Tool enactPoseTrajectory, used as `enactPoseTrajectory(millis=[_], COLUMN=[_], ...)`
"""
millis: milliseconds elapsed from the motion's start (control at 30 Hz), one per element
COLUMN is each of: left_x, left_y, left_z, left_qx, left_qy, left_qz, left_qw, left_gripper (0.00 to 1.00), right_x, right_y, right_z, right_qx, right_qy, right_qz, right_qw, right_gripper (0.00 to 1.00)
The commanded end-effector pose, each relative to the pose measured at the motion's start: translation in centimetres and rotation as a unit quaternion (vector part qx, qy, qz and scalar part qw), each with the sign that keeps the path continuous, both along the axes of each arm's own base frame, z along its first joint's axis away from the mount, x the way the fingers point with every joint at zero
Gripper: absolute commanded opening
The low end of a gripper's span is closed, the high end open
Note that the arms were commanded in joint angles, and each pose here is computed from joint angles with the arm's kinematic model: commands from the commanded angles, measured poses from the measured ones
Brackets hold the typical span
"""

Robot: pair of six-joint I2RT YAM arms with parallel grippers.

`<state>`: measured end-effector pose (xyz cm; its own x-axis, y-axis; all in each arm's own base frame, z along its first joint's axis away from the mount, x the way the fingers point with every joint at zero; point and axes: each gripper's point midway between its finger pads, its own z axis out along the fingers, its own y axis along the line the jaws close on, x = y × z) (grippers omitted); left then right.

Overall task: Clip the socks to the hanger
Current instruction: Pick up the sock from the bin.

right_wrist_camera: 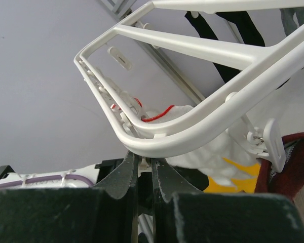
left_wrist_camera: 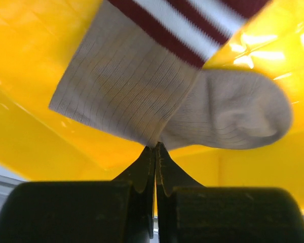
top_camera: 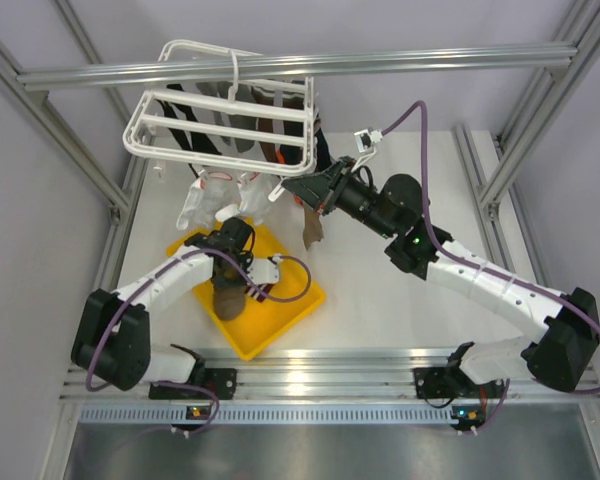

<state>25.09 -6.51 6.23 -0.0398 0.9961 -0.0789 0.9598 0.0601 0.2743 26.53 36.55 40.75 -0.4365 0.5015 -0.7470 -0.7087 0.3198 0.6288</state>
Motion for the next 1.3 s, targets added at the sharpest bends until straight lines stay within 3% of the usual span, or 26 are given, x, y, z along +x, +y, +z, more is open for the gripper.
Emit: enactPoseTrajectory(millis=[0, 100, 200, 233, 367, 533, 767, 1067, 1267], left_x=[0.8, 0.3, -0.3, -0.3, -1.5, -3.0, -2.2, 1.4, -0.3], left_y=[2.0, 3.1, 2.7, 2.3, -1.1, -4.0, -6.4, -7.8, -7.5], left_z=[-1.1, -2.1, -2.1, -1.6, 1.0, 2.5, 1.2, -1.4, -4.7], left_qx=[0.036, 0.056, 0.033, 0.020, -0.077, -0.162, -0.217, -0.225, -0.210], left_qy=[-0.003, 0.009, 0.012, 0.012, 0.034, 0.048, 0.025, 0.018, 0.068], left_qz=[0.026, 0.009, -0.012, -0.016, -0.041, -0.074, -0.111, -0.094, -0.122], left_qw=[0.999, 0.998, 0.999, 1.000, 0.996, 0.983, 0.970, 0.970, 0.968], left_gripper=[0.00, 0.01, 0.26, 0.39, 0.58, 0.59, 0.57, 0.57, 0.52], right_x=[0.8, 0.8, 0.8, 0.9, 1.0, 1.1, 1.3, 1.7, 1.8], right_y=[-1.8, -1.9, -1.9, -1.9, -1.8, -1.6, -1.5, -1.2, -1.2], right_z=[2.7, 2.7, 2.5, 2.4, 2.3, 2.3, 2.1, 1.7, 1.4], right_qx=[0.028, 0.026, 0.025, 0.024, 0.025, 0.026, 0.022, 0.018, 0.015], right_qy=[-0.024, -0.025, -0.024, -0.023, -0.021, -0.018, -0.016, -0.010, -0.008], right_qz=[-0.033, -0.033, -0.033, -0.034, -0.034, -0.032, -0.035, -0.034, -0.035], right_qw=[0.999, 0.999, 0.999, 0.999, 0.999, 0.999, 0.999, 0.999, 0.999], right_gripper=[0.00, 0.00, 0.00, 0.00, 0.00, 0.00, 0.00, 0.00, 0.00])
